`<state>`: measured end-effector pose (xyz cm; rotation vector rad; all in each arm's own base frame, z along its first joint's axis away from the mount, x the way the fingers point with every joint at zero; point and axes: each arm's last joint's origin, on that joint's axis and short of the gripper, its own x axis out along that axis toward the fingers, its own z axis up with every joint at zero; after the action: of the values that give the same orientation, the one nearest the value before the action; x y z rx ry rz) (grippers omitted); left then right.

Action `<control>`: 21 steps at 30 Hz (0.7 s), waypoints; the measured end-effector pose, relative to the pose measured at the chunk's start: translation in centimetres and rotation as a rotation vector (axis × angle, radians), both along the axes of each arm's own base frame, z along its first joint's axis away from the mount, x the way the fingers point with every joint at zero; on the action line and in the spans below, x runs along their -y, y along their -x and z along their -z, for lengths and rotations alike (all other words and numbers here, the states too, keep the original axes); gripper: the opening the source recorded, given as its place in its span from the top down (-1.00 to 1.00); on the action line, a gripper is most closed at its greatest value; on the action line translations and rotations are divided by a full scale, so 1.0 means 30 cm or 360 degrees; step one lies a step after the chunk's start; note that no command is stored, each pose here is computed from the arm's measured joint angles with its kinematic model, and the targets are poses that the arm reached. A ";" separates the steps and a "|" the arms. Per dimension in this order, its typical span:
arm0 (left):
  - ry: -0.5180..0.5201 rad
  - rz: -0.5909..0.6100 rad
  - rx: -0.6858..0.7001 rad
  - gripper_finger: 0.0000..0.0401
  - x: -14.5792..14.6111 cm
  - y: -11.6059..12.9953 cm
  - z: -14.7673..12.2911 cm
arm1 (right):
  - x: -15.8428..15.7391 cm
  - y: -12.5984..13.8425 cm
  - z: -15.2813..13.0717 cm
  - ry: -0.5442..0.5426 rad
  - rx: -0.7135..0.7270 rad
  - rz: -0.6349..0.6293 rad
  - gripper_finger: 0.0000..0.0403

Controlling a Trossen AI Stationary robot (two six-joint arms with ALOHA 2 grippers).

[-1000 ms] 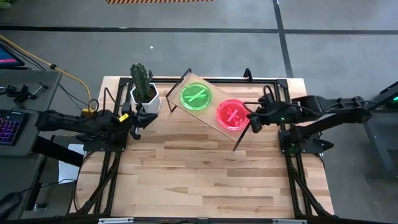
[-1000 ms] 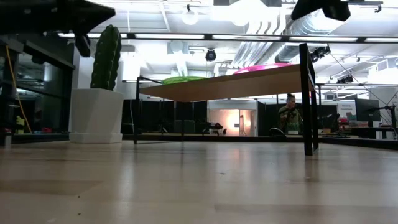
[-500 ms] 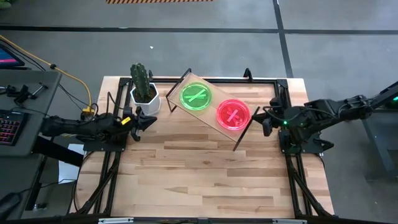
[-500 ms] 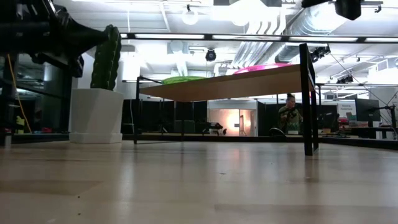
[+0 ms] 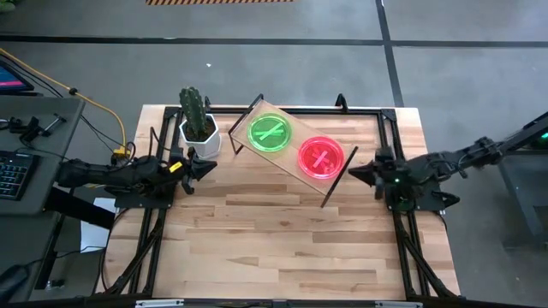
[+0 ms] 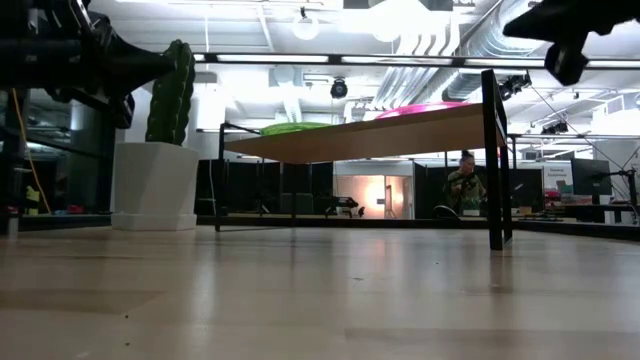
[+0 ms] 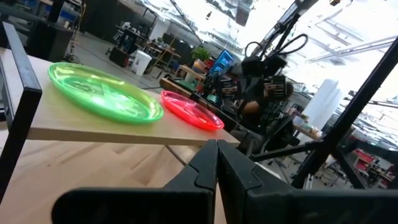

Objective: Place and stack plates onto a shelf
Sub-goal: Return to Home Position

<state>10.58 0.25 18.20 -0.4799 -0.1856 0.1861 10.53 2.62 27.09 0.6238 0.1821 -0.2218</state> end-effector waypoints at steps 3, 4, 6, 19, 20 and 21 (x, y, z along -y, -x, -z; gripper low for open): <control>-0.0001 0.0000 -0.0011 1.00 0.000 0.000 0.002 | 0.022 0.036 0.026 0.0089 0.0232 -0.0052 1.00; 0.0000 0.0000 -0.0013 1.00 0.000 0.000 0.003 | 0.029 0.050 0.035 0.0112 0.0289 -0.0065 1.00; -0.0001 0.0000 -0.0012 1.00 0.000 0.000 0.002 | 0.045 0.080 0.049 0.0154 0.0383 -0.0066 1.00; -0.0004 0.0014 -0.0048 1.00 0.001 -0.004 0.008 | 0.059 0.086 0.146 0.0425 0.0522 -0.0088 1.00; -0.0004 0.0013 -0.0062 1.00 0.001 -0.004 0.011 | 0.056 0.080 0.160 0.0430 0.0555 -0.0118 1.00; -0.0004 0.0014 -0.0063 1.00 0.001 -0.005 0.012 | 0.053 0.074 0.177 0.0425 0.0592 -0.0146 1.00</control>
<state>10.73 0.21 17.85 -0.4739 -0.1448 0.1869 8.31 1.03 21.79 0.3806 -0.1757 -0.0374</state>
